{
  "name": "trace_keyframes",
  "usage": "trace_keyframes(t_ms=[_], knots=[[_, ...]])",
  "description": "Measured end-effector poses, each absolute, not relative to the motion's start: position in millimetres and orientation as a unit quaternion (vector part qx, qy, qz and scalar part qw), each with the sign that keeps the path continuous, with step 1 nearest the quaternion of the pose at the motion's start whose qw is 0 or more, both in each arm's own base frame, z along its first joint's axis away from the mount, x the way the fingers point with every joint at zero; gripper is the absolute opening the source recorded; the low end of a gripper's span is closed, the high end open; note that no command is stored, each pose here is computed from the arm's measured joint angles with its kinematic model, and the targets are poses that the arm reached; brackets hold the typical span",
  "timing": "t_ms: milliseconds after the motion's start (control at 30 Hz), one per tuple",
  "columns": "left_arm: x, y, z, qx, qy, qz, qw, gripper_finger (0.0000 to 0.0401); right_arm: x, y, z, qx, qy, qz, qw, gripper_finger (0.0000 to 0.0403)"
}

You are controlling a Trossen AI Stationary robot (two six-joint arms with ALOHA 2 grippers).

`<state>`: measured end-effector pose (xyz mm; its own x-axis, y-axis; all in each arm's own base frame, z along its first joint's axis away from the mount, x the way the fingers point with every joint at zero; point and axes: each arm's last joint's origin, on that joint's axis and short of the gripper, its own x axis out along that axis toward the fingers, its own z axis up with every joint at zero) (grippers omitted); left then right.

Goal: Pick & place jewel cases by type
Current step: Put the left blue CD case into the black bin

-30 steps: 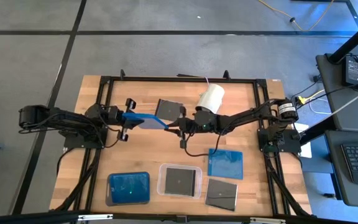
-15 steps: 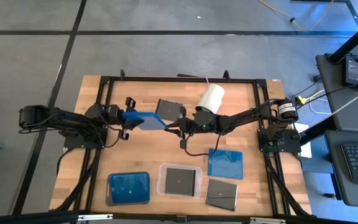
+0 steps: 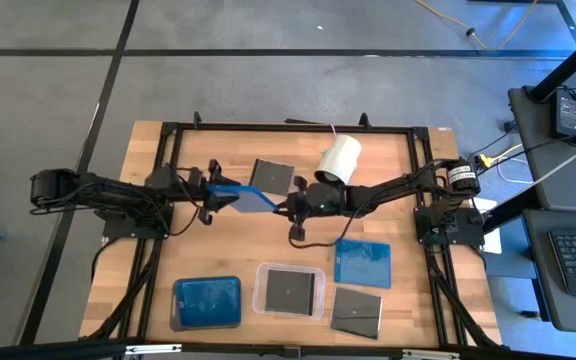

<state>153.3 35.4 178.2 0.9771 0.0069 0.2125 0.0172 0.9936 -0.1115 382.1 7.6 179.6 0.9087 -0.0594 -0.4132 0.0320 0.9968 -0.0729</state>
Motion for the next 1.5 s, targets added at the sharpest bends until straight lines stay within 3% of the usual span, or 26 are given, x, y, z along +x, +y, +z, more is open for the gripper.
trace_keyframes(t_ms=[500,867,1500], knots=[[155,34,159,-0.134,-0.008,-0.028,0.991,0.0188,371,7,161,-0.005,0.32,-0.033,0.947,0.0053],[155,33,152,-0.186,0.036,-0.042,0.981,0.0161,367,8,156,0.007,0.352,-0.023,0.936,0.0053],[185,52,207,-0.126,0.051,-0.076,0.988,0.0148,364,5,153,0.004,0.381,-0.027,0.924,0.0053]])
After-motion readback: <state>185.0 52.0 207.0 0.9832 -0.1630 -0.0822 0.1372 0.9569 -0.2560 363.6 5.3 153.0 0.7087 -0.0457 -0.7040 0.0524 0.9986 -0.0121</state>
